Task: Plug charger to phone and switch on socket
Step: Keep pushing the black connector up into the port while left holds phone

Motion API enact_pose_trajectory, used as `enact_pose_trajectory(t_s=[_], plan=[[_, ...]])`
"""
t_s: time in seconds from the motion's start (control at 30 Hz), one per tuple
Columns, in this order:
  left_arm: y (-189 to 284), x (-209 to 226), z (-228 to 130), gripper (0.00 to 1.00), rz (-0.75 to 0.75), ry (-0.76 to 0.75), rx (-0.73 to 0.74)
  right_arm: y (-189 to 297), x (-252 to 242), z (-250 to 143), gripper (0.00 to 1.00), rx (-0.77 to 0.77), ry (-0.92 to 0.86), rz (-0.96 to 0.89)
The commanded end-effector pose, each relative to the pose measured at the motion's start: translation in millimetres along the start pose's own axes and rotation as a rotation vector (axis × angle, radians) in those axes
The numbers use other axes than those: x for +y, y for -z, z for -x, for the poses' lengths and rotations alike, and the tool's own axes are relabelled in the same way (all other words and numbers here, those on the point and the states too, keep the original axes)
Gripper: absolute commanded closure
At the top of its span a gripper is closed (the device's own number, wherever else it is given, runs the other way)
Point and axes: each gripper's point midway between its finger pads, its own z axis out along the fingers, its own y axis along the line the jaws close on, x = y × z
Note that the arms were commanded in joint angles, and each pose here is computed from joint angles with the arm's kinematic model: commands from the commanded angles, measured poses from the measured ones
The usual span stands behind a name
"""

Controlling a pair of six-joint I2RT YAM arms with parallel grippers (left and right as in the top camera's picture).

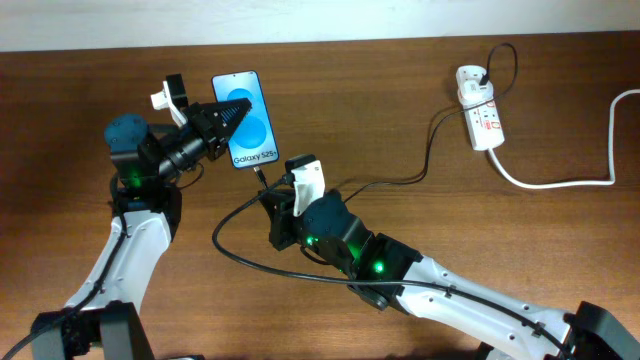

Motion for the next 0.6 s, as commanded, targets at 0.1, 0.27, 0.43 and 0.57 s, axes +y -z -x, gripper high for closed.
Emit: enact_pose_trajectory(t_s=[0.1,0.27,0.43,0.57], plan=[[2.2,-17.0,2.0,1.0,-0.028,-0.054,-0.008,-0.6,-1.8,0.1,0.96,0.002,-0.005,-0.019],[2.2,-17.5,0.3,1.0,-0.031,-0.055,0.002,-0.6,-1.2,2.5,0.96,-0.008,-0.006,-0.017],[2.2,-17.4,0.3,1.0,-0.031,-0.073,0.002,0.3,1.1,2.4,0.96,-0.004,-0.006,-0.006],[2.2,-17.5,0.3,1.0,-0.031,-0.073,0.002,0.2,0.7,2.6,0.96,-0.005,-0.006,-0.008]])
